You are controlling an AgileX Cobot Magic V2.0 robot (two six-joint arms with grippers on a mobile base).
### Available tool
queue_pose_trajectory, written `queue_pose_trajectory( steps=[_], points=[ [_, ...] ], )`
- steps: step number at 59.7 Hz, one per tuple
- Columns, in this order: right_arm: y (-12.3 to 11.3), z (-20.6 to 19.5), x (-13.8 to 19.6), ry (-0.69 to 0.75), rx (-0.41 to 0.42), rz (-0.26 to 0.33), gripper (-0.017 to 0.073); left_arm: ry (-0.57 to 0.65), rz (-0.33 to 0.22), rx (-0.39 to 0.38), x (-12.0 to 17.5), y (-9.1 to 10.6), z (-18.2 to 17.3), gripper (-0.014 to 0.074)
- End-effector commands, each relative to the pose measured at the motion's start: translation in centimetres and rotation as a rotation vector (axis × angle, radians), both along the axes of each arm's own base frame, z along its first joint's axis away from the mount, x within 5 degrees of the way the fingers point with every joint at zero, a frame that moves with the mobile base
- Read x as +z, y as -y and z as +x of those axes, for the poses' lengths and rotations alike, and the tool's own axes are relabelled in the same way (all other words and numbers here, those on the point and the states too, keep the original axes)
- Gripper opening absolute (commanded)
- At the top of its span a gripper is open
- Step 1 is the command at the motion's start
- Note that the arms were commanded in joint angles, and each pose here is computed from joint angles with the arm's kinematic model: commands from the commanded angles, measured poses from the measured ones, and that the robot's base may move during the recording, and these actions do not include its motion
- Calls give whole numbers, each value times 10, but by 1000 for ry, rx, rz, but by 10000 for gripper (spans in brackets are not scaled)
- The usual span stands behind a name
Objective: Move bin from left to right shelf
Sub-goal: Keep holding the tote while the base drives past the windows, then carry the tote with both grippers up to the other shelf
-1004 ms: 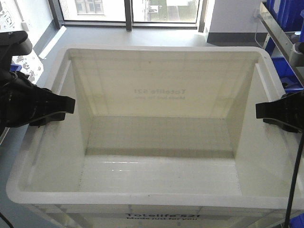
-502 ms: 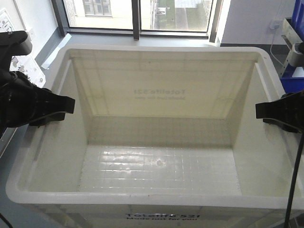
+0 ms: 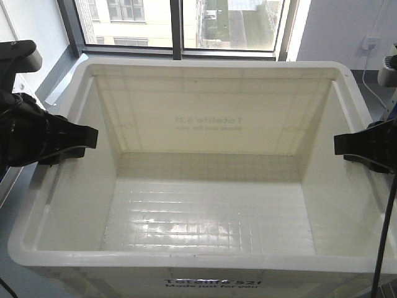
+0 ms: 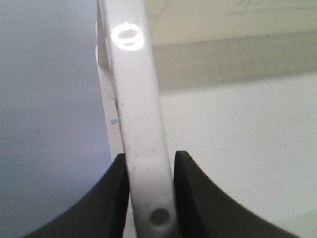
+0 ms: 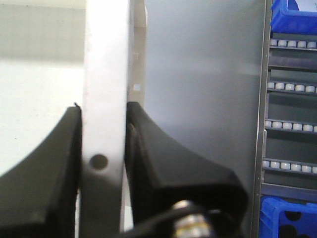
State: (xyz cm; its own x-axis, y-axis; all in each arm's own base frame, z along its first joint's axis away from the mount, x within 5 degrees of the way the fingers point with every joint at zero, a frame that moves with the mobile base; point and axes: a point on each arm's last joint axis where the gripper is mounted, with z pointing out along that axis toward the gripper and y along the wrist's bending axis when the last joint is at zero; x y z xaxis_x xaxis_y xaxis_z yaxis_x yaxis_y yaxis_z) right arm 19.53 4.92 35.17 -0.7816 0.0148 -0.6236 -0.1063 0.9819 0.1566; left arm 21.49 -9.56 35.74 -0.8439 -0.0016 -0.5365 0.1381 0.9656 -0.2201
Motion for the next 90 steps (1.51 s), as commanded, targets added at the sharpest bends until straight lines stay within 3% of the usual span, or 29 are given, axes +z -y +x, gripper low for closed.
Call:
queue_pose_trajectory(
  steps=[1, 90],
  points=[
    [2, 4, 26, 186, -5, 14, 0, 167, -79, -17, 28, 2, -3, -6],
    [2, 4, 26, 186, -5, 14, 0, 167, -79, -17, 28, 2, -3, -6]
  ],
)
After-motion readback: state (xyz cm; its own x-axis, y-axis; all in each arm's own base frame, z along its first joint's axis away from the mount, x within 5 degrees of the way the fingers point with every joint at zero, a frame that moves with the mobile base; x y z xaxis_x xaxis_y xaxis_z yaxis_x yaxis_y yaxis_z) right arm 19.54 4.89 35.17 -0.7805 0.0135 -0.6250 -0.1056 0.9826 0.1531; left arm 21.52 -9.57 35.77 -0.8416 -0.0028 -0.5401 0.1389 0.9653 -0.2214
